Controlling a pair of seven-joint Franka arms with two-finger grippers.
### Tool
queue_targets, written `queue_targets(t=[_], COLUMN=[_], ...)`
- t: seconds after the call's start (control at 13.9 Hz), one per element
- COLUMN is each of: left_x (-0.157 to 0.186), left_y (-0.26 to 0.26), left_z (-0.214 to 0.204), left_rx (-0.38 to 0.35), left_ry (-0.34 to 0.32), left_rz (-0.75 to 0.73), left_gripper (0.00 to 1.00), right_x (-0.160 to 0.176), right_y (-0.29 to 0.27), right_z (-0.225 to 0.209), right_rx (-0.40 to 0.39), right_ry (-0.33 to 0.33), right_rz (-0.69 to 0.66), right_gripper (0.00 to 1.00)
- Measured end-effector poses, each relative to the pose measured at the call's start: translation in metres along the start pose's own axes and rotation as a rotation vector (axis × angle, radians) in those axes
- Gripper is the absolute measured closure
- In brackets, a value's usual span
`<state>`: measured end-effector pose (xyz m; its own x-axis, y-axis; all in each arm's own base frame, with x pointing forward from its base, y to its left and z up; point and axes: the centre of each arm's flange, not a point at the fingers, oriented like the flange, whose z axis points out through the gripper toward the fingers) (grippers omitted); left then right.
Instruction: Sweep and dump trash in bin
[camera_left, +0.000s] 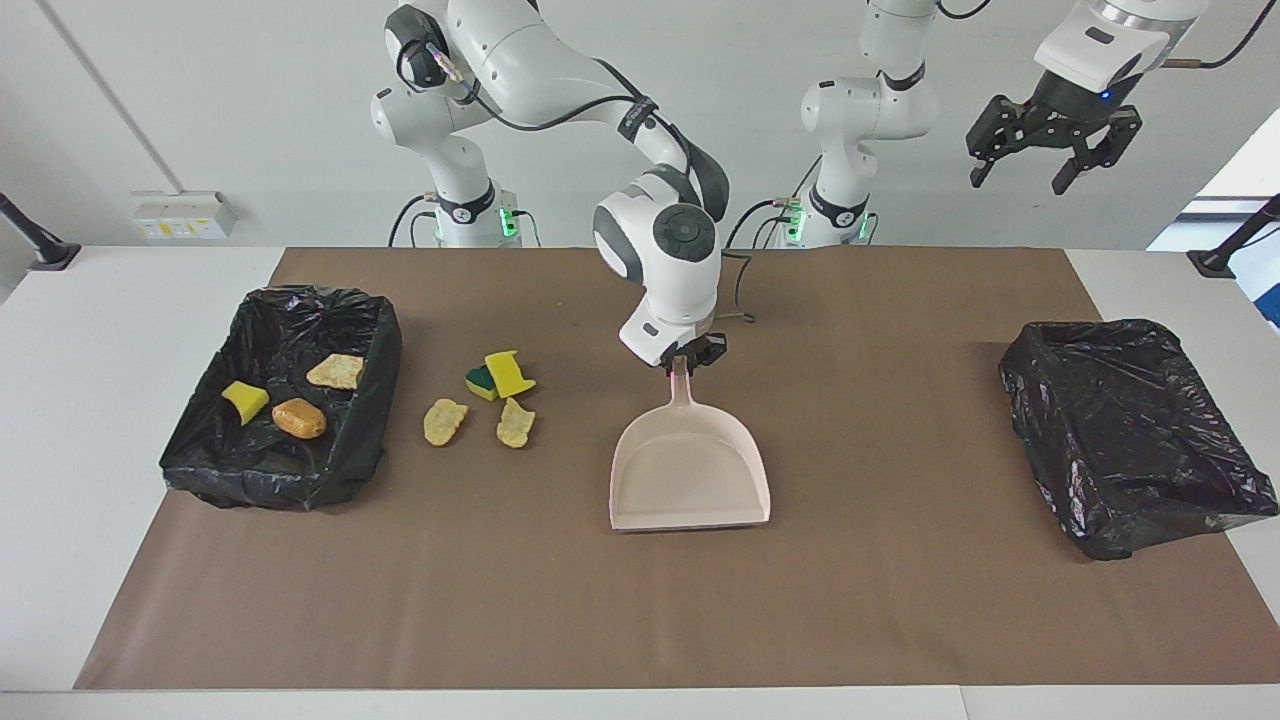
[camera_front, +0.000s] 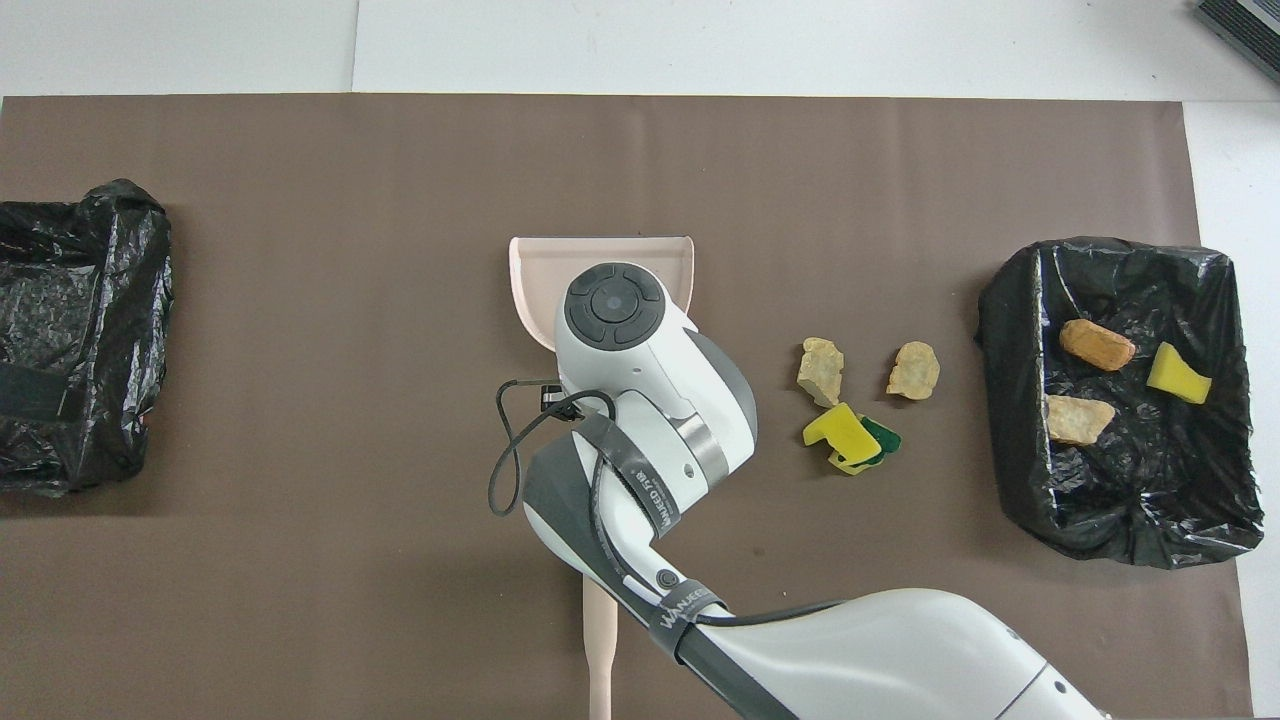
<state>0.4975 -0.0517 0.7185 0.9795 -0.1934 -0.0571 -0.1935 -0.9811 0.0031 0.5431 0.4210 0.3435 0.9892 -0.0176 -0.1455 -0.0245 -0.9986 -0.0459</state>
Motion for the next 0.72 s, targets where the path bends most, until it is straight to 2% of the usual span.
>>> queue_targets(t=[0.29,0.36,0.72], left_x=[0.000,0.000,-0.001], left_y=[0.000,0.000,0.000], left_z=[0.000,0.000,0.000], left_rx=[0.000,0.000,0.000], left_ry=[-0.001,-0.001,-0.002], left_rz=[0.015,0.022,0.053], left_gripper=[0.00,0.00,0.00], right_x=[0.004,0.005,0.004], right_y=[-0.003,-0.001,-0.002], right_z=[-0.002,-0.003,-0.021], right_rx=[0.020,0.021,0.031], right_ry=[0.027,0.028,0.043], right_rz=[0.000,0.003,0.001], right_gripper=[0.68,0.62,0.09])
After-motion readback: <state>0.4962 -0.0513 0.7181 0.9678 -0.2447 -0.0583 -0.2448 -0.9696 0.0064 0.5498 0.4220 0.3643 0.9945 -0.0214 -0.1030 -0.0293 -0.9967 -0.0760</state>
